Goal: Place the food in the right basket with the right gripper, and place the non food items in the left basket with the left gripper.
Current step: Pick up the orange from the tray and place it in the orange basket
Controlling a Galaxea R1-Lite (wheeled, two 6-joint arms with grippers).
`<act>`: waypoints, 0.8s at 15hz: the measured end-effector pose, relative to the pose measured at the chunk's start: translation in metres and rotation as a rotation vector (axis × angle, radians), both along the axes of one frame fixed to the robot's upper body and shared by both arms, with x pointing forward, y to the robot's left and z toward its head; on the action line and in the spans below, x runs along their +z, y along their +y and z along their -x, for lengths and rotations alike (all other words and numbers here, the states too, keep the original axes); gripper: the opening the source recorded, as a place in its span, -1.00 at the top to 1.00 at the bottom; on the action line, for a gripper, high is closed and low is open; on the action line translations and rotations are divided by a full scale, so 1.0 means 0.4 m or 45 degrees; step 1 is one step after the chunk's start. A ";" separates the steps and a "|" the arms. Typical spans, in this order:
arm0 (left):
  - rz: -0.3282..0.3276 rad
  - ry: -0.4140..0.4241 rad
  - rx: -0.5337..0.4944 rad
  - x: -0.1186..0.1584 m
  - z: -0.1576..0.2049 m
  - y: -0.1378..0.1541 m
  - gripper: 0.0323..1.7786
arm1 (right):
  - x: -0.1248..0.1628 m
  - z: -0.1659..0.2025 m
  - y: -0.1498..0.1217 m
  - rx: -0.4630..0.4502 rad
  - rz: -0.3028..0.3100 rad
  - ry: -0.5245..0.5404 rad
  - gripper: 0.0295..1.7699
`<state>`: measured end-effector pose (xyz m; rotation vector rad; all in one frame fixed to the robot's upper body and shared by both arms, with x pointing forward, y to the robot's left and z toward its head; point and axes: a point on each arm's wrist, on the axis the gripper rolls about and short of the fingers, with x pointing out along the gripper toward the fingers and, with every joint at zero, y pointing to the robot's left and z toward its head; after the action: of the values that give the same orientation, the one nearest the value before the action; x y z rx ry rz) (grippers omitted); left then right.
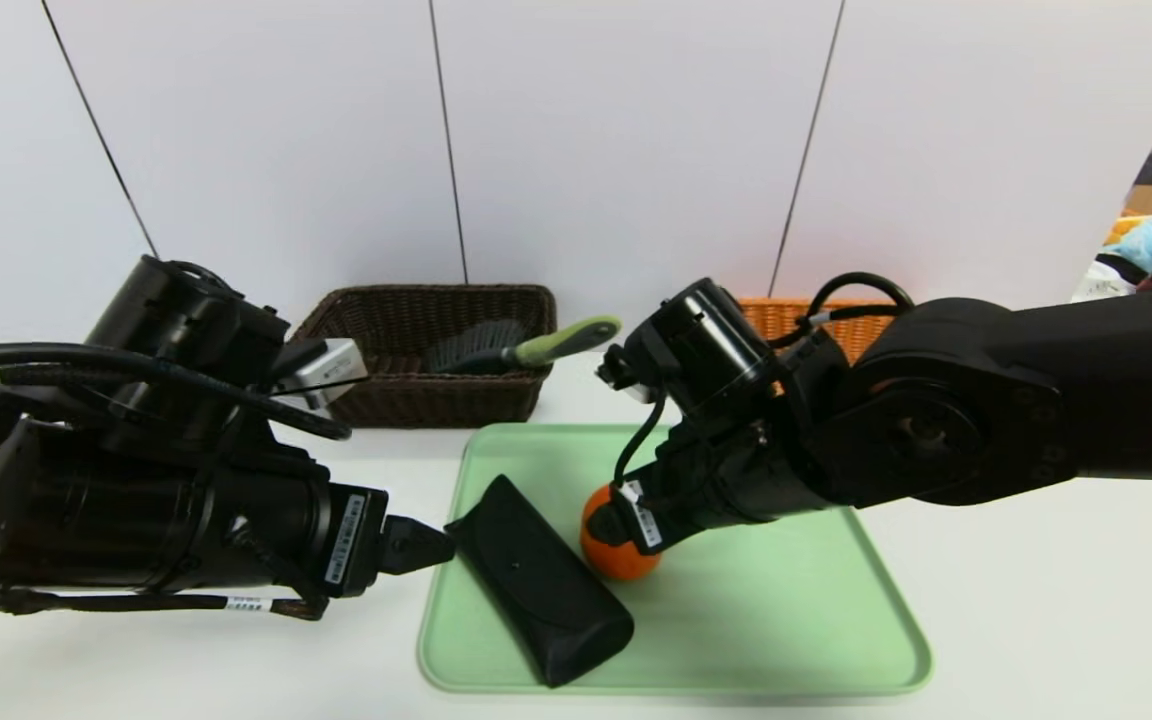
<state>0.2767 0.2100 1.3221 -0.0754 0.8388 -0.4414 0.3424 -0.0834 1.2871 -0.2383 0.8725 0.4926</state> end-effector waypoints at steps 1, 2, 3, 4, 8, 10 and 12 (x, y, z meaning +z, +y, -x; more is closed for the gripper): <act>0.000 0.001 -0.001 -0.002 0.005 0.003 -0.90 | -0.007 -0.002 0.004 0.000 0.005 0.008 -0.92; 0.002 -0.002 -0.002 -0.002 0.007 0.005 -0.90 | -0.012 -0.004 0.008 0.000 0.006 0.012 -0.92; 0.002 -0.001 0.000 -0.002 0.010 0.006 -0.90 | -0.014 -0.005 0.013 -0.007 0.000 0.018 -0.92; 0.004 -0.005 0.001 -0.001 0.010 0.007 -0.90 | -0.017 -0.004 0.020 -0.010 -0.008 0.023 -0.92; 0.004 -0.006 0.003 -0.001 0.012 0.008 -0.90 | -0.031 -0.011 0.032 -0.011 -0.014 0.040 -0.92; 0.005 -0.006 0.004 -0.001 0.012 0.008 -0.90 | -0.040 -0.011 0.038 -0.011 -0.008 0.053 -0.92; 0.005 -0.005 0.008 -0.001 0.012 0.009 -0.90 | -0.046 -0.012 0.039 -0.011 0.001 0.060 -0.92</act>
<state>0.2720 0.2138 1.3217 -0.0811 0.8338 -0.4372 0.3473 -0.0677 1.2685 -0.2242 0.9196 0.4911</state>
